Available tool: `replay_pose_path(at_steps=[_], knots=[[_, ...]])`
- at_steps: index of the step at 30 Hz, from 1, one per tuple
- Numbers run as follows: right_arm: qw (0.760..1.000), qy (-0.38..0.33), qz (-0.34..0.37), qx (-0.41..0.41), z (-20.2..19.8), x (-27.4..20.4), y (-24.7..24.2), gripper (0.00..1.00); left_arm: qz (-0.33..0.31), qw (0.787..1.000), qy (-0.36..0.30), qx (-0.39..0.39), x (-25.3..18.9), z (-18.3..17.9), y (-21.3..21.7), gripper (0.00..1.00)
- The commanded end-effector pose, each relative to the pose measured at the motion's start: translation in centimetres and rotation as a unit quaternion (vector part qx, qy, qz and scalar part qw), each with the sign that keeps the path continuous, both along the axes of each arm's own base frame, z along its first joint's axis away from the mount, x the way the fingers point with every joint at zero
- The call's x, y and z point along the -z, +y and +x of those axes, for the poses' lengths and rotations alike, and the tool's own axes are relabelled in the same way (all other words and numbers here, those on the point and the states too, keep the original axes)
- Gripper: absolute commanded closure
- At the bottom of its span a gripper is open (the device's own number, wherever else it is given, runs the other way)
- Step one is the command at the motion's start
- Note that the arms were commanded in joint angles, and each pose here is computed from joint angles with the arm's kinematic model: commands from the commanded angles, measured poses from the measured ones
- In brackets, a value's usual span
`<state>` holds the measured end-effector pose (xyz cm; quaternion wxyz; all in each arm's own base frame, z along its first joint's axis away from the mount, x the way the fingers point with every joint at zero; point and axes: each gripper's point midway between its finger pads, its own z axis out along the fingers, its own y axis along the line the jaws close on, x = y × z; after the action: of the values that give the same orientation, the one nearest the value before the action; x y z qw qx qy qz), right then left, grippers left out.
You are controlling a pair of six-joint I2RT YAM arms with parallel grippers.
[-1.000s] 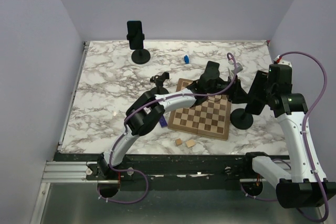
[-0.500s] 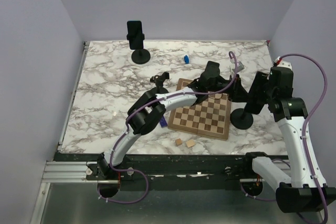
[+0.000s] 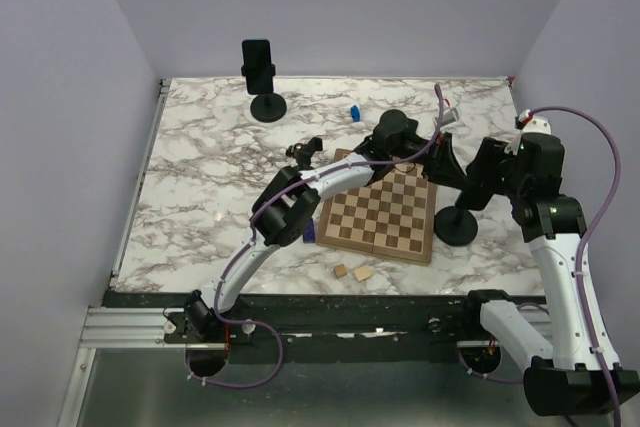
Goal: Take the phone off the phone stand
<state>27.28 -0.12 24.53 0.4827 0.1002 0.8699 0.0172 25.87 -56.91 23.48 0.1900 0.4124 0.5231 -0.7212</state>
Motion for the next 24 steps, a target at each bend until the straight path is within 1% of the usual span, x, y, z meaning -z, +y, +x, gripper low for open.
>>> replay_pose_path(at_steps=[1,4,9,14,18,24], knots=[[0.984,-0.023,0.087,-0.154,-0.6,-1.2,6.4,0.99,0.011,0.998,0.029,0.049,0.6,-0.3,0.6,1.00],[0.980,-0.029,0.094,-0.175,-1.0,-1.7,7.1,1.00,0.008,0.999,0.024,0.045,0.3,-0.3,0.6,1.00],[0.971,-0.041,0.105,-0.209,-1.8,-3.0,8.2,0.99,-0.002,0.999,0.017,0.051,0.0,-1.3,0.2,1.00],[0.960,-0.066,0.117,-0.247,-2.7,-4.1,9.6,0.99,-0.005,0.999,0.015,0.049,-0.1,-1.8,-0.5,1.00],[0.964,-0.077,0.107,-0.232,-3.0,-4.9,9.0,0.99,-0.001,1.000,0.014,0.028,-0.1,-1.5,-0.7,1.00],[0.980,-0.083,0.083,-0.159,-3.1,-7.1,6.5,0.99,0.004,1.000,0.004,-0.018,-0.5,-1.4,-1.0,1.00]])
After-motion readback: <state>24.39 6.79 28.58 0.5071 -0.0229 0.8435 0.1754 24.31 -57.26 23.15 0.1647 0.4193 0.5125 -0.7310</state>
